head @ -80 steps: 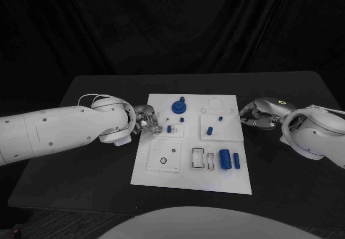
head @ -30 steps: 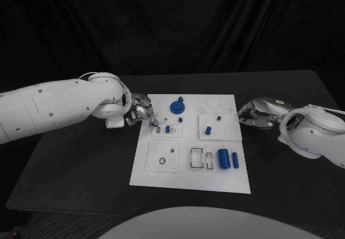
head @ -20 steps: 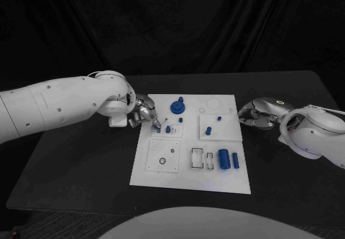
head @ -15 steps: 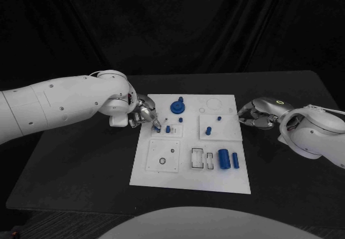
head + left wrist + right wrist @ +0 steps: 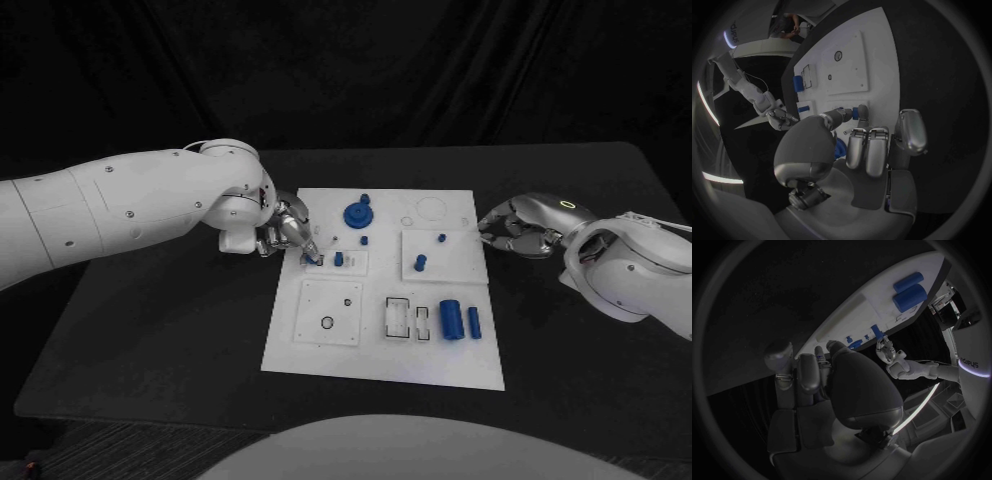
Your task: Assemble the parts on the task board
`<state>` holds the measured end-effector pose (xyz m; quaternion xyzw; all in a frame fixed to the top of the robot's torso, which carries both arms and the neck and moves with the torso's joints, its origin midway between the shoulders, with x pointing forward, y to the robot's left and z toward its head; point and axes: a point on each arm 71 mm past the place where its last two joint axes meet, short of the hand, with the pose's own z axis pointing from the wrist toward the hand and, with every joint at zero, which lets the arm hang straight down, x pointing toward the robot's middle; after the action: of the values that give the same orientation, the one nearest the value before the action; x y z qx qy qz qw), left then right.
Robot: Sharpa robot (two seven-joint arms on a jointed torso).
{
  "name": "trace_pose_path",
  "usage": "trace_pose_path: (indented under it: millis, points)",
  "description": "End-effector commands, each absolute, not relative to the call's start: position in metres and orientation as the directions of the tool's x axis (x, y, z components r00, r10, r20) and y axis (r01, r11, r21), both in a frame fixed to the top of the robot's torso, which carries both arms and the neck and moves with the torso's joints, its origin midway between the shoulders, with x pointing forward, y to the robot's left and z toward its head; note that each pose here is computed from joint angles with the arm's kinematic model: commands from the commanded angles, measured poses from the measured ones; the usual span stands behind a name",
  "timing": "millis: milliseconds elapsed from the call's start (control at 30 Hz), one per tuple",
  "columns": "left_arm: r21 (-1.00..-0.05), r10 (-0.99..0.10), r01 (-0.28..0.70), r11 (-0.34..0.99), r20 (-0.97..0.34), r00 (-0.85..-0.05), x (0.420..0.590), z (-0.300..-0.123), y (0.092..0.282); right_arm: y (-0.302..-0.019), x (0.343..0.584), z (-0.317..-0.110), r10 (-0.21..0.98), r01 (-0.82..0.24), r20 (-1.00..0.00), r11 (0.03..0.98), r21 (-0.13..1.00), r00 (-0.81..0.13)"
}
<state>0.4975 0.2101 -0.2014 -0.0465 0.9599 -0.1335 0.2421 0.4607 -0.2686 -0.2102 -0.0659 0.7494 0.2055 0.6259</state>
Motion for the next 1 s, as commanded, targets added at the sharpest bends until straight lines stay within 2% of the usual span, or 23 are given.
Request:
trace_pose_path:
  millis: [33, 500, 1000]
  points:
    - [-0.278, -0.154, -0.028, 0.96, -0.443, -0.883, 0.497, -0.2, 0.208, -0.267, 0.457, -0.197, 0.231, -0.407, -0.969, 0.88, 0.245, -0.085]
    - [-0.294, -0.167, -0.029, 0.955, -0.454, -0.875, 0.499, -0.199, 0.206, -0.261, 0.446, -0.163, 0.332, -0.509, -0.94, 0.824, 0.247, 0.081]
    - [-0.284, -0.151, -0.021, 0.959, -0.446, -0.882, 0.502, -0.2, 0.203, -0.257, 0.447, -0.158, 0.336, -0.522, -0.937, 0.817, 0.243, 0.091]
